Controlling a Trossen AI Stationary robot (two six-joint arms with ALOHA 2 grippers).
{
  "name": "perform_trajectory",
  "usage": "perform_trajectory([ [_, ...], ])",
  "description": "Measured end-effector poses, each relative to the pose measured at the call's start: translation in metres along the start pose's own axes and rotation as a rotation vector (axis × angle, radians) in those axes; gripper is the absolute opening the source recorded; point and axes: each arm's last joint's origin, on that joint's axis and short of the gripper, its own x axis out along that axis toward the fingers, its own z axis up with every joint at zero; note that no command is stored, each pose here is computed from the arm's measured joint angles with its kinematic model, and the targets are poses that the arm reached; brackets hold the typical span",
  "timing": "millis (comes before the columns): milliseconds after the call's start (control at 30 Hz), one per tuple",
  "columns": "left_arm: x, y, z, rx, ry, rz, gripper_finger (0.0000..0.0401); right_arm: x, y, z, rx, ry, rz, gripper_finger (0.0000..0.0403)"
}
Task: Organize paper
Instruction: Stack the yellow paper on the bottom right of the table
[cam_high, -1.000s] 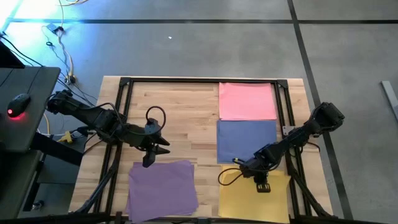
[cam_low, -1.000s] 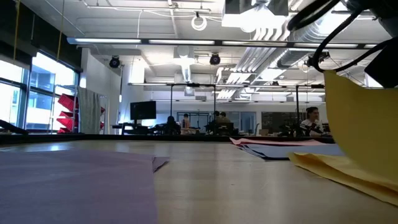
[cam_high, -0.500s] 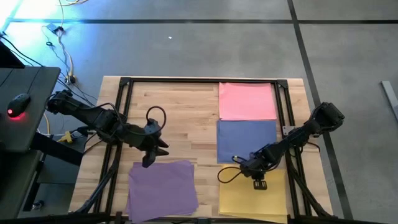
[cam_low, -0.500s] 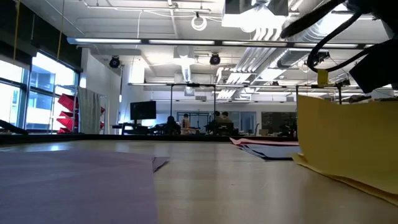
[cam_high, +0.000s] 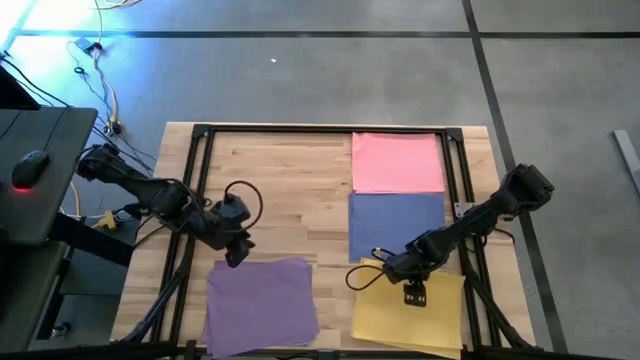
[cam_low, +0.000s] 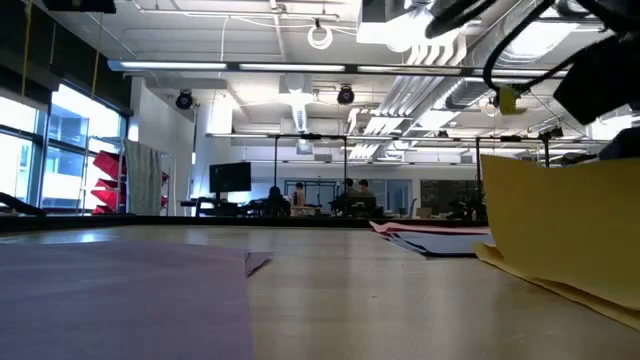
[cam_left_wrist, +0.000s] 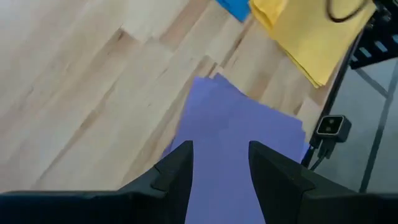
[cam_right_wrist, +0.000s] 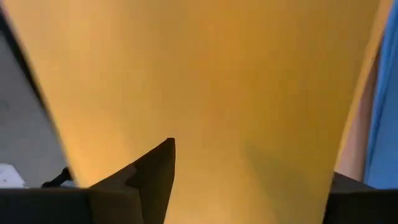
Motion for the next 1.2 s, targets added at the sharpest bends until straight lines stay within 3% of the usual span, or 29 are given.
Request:
perform_trajectory([
  [200, 0.012, 0.002, -0.034, -0.115, 0.081, 0.037, 0.0133, -0.033, 0.015, 0.0, 0.143, 0.048, -0.068, 0.0214],
  [333, 0.018, 0.005, -0.058, -0.183, 0.132, 0.064, 0.0133, -0.049, 0.027, 0.004, 0.157, 0.002, -0.053, 0.0211],
  [533, 0.019, 0.006, -0.091, -0.252, 0.193, 0.089, 0.0133, -0.052, 0.036, 0.005, 0.33, -0.015, -0.006, 0.0211],
  [667, 0.023, 0.002, -0.109, -0.242, 0.205, 0.121, 0.0133, -0.047, 0.035, -0.006, 0.416, 0.014, -0.082, 0.0211],
  [933, 0.032, -0.004, -0.125, -0.214, 0.218, 0.168, 0.0133, -0.026, 0.022, -0.018, 0.506, 0.09, -0.148, 0.0211],
  [1200, 0.031, -0.005, -0.128, -0.202, 0.227, 0.157, 0.0133, -0.027, 0.02, -0.016, 0.472, 0.028, -0.183, 0.021],
])
